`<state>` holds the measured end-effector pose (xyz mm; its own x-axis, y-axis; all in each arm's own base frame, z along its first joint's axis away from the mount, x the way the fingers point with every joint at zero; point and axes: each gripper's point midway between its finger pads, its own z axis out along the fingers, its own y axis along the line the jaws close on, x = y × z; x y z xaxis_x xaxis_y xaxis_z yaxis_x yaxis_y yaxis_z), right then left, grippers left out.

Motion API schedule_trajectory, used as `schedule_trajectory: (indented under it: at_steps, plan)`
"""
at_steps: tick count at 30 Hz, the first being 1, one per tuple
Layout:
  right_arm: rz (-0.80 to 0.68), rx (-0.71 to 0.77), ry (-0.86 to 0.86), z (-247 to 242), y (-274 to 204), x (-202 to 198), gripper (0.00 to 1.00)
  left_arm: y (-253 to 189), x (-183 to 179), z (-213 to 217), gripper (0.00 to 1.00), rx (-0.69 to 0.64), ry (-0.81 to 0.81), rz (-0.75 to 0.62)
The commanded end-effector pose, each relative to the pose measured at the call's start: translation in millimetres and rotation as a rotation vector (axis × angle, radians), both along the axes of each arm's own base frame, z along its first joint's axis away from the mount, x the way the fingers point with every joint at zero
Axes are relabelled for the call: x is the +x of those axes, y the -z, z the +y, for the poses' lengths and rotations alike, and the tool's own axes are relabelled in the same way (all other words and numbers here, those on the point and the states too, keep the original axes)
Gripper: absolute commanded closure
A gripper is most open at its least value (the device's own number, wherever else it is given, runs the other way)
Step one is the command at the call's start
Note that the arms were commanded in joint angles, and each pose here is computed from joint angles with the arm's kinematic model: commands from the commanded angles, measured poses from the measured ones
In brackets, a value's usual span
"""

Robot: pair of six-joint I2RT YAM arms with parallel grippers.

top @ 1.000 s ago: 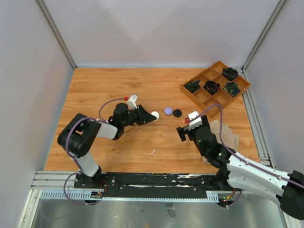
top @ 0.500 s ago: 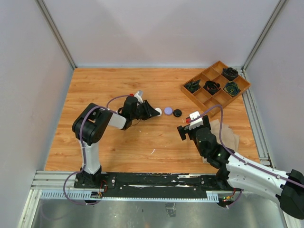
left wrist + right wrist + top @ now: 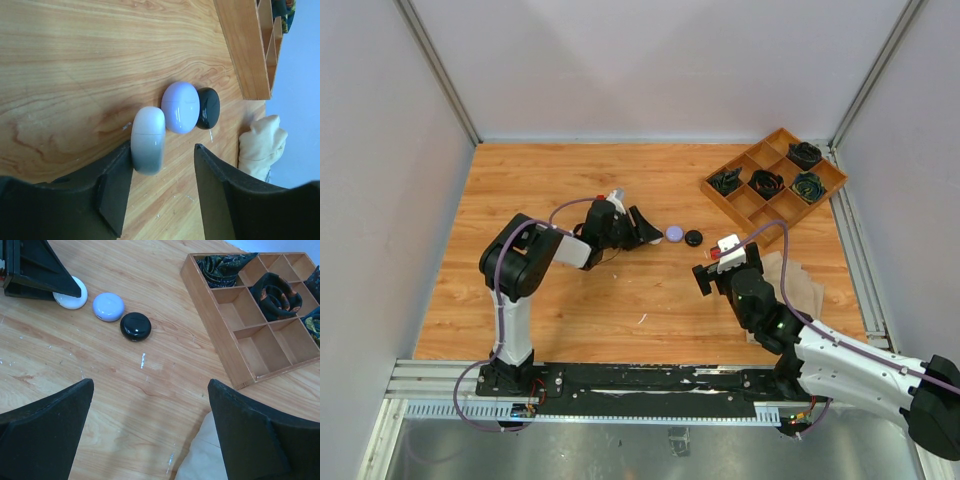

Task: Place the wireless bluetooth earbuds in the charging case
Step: Place the charging case at the center of the board.

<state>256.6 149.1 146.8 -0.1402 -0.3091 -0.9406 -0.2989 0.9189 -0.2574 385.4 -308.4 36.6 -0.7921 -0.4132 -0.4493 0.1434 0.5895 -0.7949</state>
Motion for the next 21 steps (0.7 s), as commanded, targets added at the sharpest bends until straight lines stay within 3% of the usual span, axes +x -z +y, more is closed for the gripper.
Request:
schedule_trajectory:
  at_steps: [1, 16, 21]
  plan:
    - [-0.026, 0.038, 0.032, -2.8, -10.2, 4.2, 0.01, 13.8, -3.1, 5.7, 0.41, 0.084, -0.014, 0.020]
    - [-0.025, 0.047, 0.055, -8.3, -14.2, 2.6, 0.01, 18.9, -9.9, 31.1, 0.27, 0.411, -0.051, -0.020]
    - [-0.003, 0.049, 0.076, -13.3, -18.2, -0.1, 0.01, 9.4, -14.6, 39.5, 0.20, 0.458, -0.060, -0.025]
